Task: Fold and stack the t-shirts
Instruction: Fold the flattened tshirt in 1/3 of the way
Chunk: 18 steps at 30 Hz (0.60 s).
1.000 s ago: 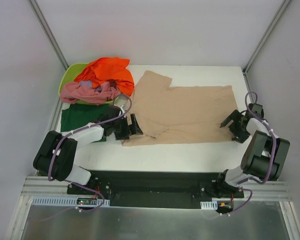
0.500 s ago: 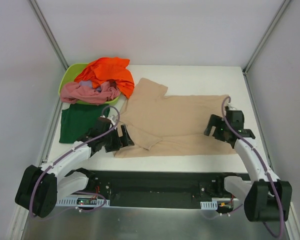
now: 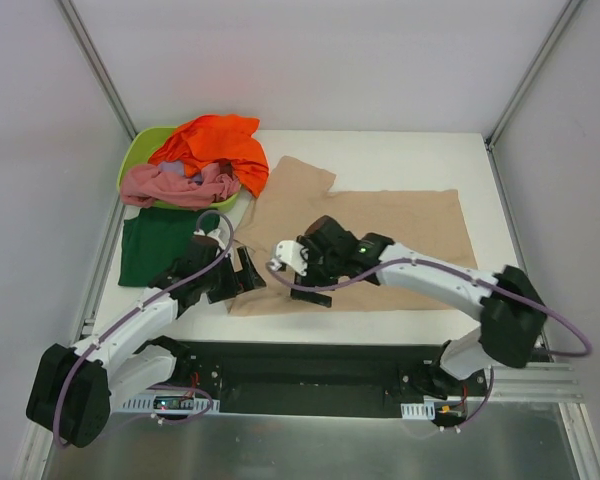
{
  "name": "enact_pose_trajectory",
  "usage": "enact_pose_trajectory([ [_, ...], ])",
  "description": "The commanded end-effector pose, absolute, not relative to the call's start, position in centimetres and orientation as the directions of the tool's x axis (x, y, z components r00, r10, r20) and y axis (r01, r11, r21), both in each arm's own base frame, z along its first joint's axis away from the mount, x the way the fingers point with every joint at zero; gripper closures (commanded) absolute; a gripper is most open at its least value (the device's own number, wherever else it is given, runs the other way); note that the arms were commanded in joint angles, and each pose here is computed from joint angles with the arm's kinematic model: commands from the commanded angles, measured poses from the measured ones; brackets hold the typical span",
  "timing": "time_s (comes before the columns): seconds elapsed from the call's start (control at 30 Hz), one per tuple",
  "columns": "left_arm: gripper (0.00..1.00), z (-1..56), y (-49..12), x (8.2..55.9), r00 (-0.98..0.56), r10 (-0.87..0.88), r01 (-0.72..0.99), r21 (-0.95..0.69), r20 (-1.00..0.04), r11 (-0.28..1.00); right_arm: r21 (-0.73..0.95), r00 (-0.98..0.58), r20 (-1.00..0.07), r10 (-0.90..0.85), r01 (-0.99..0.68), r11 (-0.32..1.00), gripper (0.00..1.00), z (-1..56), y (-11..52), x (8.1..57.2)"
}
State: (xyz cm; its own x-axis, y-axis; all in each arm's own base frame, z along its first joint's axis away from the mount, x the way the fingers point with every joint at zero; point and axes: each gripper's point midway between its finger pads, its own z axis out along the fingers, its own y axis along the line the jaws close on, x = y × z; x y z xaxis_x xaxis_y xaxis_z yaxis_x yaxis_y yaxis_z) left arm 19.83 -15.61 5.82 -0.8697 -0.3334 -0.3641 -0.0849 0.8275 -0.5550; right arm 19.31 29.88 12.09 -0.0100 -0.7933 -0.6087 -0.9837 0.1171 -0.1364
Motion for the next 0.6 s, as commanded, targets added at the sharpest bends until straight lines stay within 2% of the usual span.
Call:
enact_pose_trajectory([
  [0.0,0.01,5.6,-15.6,19.3,-0.867,-0.35,-0.096,-0.57,-0.355,0.816,-0.185,0.222,-0.499,-0.837,-0.972,-0.147,0.04,9.8,32.4,19.8],
  [0.17,0.01,4.7,-15.5,18.8,-0.879,-0.341,-0.106,-0.56,-0.334,0.822,-0.167,0.264,-0.539,-0.8,-0.964,-0.206,0.01,8.6,35.8,20.0],
  [0.27,0.01,4.2,-15.5,18.6,-0.89,-0.327,-0.106,-0.554,-0.317,0.825,-0.15,0.304,-0.513,-0.803,-0.953,-0.265,0.01,7.2,36.2,19.2],
  [0.57,0.01,3.0,-15.4,18.0,-0.91,-0.303,-0.115,-0.529,-0.283,0.841,-0.115,0.293,-0.437,-0.85,-0.956,-0.27,0.11,4.9,35.9,19.7],
])
